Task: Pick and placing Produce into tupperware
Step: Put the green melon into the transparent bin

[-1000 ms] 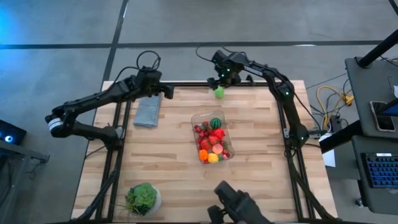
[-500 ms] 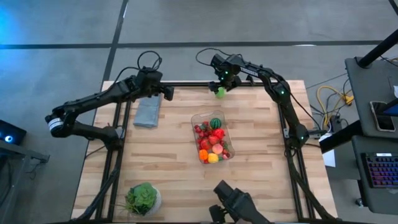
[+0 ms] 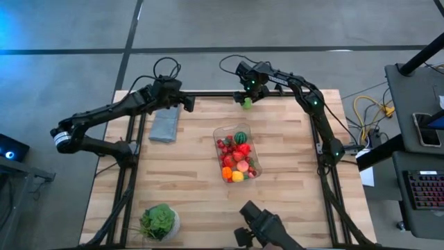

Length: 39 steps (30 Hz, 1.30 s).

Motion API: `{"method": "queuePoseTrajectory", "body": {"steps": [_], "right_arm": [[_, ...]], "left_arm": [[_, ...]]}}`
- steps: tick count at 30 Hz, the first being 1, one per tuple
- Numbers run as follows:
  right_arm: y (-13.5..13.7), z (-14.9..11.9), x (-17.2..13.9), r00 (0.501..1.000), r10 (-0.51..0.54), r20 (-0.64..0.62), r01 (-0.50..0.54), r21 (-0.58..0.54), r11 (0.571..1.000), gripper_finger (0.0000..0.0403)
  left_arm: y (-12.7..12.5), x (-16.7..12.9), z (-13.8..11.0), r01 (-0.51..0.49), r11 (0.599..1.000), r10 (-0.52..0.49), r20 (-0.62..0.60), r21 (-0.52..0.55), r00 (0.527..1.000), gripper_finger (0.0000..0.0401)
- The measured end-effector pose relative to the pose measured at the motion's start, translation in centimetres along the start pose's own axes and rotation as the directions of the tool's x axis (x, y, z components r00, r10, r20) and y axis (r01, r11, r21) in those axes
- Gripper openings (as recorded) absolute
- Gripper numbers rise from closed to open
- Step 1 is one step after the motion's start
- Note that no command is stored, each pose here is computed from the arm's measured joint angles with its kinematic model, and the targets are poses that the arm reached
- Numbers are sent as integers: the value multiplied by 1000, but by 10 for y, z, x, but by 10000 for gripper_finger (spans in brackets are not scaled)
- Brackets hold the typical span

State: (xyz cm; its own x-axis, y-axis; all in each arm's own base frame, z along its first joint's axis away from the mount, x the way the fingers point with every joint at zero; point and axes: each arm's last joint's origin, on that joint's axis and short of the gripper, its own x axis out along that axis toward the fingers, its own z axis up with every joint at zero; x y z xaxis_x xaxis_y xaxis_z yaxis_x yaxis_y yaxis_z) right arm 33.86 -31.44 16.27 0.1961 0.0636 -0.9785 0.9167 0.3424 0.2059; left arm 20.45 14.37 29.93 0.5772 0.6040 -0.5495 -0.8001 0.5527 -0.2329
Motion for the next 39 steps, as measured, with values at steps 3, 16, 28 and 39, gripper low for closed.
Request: {"method": "queuePoseTrajectory", "body": {"steps": [3,16,28,39], "right_arm": [[-1,0,2,1000,-1,-3,1,1,1000,302],[-3,-1,6,1000,-3,-7,3,-19,1000,235],[12,-5,-22,999,-13,-30,11,-63,998,235],[81,-94,-100,989,-58,-135,-9,-454,891,235]], "left_arm": [[0,0,0,2,1000,-2,2,0,1000,276],[0,0,0,5,1000,-5,0,0,1000,276],[0,0,0,5,1000,-5,0,0,1000,276],[0,0,0,14,999,-14,-4,43,1000,276]]}}
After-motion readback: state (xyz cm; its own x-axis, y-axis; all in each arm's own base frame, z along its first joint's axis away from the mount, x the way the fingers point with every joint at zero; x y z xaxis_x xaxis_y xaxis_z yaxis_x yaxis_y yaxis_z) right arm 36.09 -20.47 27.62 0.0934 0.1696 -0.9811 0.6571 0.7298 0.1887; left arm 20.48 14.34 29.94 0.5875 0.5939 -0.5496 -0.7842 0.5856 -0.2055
